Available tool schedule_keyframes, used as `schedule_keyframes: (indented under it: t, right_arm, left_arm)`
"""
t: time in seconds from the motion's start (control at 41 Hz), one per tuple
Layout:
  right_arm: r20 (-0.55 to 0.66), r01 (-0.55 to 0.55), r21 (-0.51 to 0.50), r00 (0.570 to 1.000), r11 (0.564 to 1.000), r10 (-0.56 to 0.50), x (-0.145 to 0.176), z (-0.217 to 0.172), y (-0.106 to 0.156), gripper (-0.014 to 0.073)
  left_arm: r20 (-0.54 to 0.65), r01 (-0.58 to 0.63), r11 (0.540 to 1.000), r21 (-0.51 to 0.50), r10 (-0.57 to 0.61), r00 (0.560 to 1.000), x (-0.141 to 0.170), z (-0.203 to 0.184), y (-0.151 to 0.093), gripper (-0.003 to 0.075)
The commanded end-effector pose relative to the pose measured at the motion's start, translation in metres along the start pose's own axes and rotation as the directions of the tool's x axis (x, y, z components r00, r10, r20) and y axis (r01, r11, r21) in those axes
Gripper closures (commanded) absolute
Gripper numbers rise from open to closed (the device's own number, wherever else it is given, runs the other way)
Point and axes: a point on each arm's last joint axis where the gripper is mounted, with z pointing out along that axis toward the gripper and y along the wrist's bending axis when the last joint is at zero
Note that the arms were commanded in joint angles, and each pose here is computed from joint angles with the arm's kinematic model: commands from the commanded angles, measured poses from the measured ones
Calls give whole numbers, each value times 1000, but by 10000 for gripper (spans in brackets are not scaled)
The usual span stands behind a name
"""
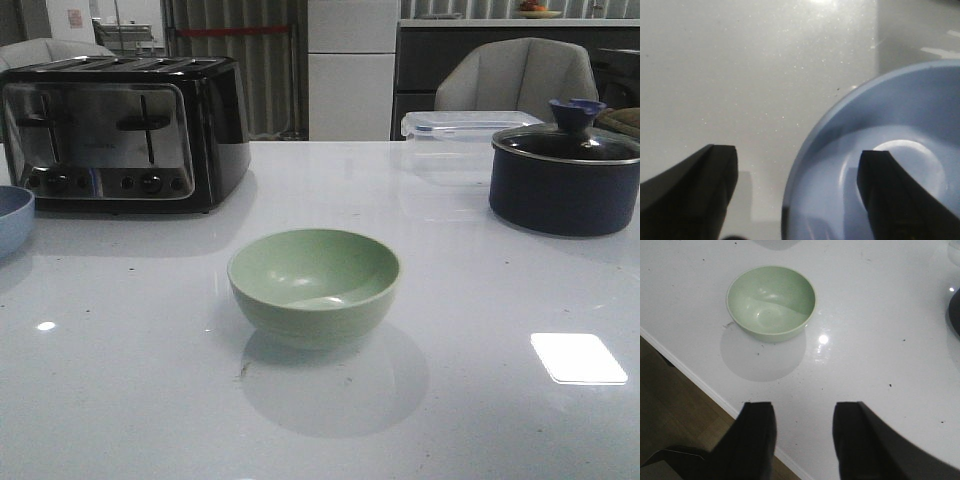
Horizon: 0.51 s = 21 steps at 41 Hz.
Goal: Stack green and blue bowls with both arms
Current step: 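Lower the left gripper and grasp the rim of the light blue bowl, then lift the blue bowl with the left gripper and carry it over the green bowl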
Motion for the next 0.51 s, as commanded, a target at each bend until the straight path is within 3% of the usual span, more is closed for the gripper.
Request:
schedule_keyframes:
  t: [0.0,0.244,0.487]
  right_arm:
    - [98,2,21,995,1000,-4,-14,-6,-2,195]
    - [98,2,21,995,1000,-4,-14,-6,-2,195]
    - [98,2,21,995,1000,-4,-14,-6,-2,195]
  left_arm:
    - [126,8,1000,-5,-7,992,-17,-34,2,291]
    - [108,8,1000,-3,-7,994,-15,-34,2,522]
    - [103,3,1000,-3,-3,995,-15,-49,2,621]
